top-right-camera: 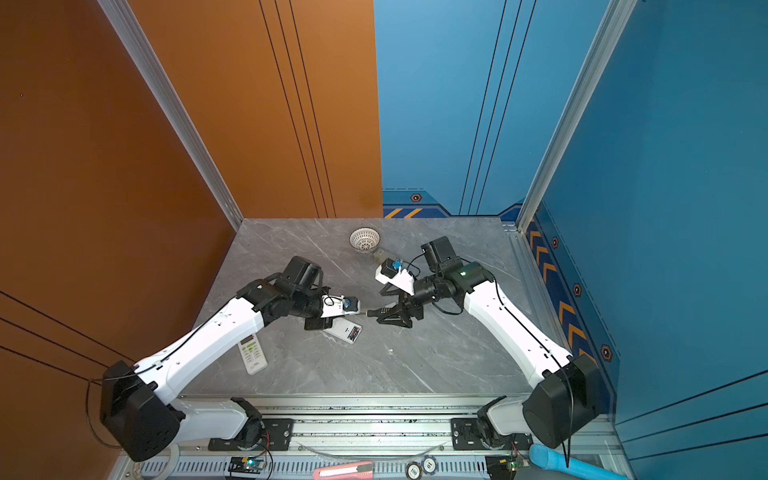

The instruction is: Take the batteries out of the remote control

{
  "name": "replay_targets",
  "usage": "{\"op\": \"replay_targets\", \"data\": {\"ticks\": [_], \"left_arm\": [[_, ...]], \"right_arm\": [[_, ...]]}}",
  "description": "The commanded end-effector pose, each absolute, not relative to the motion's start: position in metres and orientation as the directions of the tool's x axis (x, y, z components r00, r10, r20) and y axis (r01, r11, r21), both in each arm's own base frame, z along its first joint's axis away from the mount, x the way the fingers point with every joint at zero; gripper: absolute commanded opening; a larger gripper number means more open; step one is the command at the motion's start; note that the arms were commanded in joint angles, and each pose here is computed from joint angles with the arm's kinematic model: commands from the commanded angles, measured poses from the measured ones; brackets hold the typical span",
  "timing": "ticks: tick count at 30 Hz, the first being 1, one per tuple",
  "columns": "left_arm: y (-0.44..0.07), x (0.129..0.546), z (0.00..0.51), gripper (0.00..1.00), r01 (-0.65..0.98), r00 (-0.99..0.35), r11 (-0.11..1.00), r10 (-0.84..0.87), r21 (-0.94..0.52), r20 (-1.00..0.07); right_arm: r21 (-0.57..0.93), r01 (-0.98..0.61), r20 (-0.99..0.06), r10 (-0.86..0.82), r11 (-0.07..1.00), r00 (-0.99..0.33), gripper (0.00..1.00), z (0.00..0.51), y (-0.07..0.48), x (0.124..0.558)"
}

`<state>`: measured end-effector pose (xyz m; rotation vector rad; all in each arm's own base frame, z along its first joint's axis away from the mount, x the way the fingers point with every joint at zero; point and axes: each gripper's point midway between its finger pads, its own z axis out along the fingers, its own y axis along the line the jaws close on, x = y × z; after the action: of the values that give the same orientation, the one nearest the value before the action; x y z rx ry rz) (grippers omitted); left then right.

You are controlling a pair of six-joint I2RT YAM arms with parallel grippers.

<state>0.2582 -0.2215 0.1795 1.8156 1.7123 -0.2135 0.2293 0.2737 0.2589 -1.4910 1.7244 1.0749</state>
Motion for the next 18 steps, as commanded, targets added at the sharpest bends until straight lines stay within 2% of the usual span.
{"op": "replay_targets", "data": {"ticks": [1,8,13,18], "left_arm": [[-0.233,0.261,0.197,0.0,0.93,0.152,0.092,0.786,0.356,-0.6],[-0.239,0.261,0.206,0.0,0.92,0.109,0.196,0.705,0.341,-0.701],[-0.242,0.254,0.202,0.0,0.926,0.097,0.2,0.693,0.32,-0.714],[-0.245,0.25,0.209,0.0,0.918,0.105,0.222,0.664,0.329,-0.74]], "right_arm": [[0.269,-0.963,-0.841,-0.483,0.015,-0.243,0.86,0.251,0.276,0.222],[0.314,-0.948,-0.832,-0.466,0.05,-0.301,0.83,0.248,0.269,0.23],[0.327,-0.944,-0.842,-0.443,0.038,-0.309,0.81,0.254,0.272,0.23],[0.338,-0.937,-0.84,-0.418,0.094,-0.345,0.8,0.253,0.268,0.245]]}}
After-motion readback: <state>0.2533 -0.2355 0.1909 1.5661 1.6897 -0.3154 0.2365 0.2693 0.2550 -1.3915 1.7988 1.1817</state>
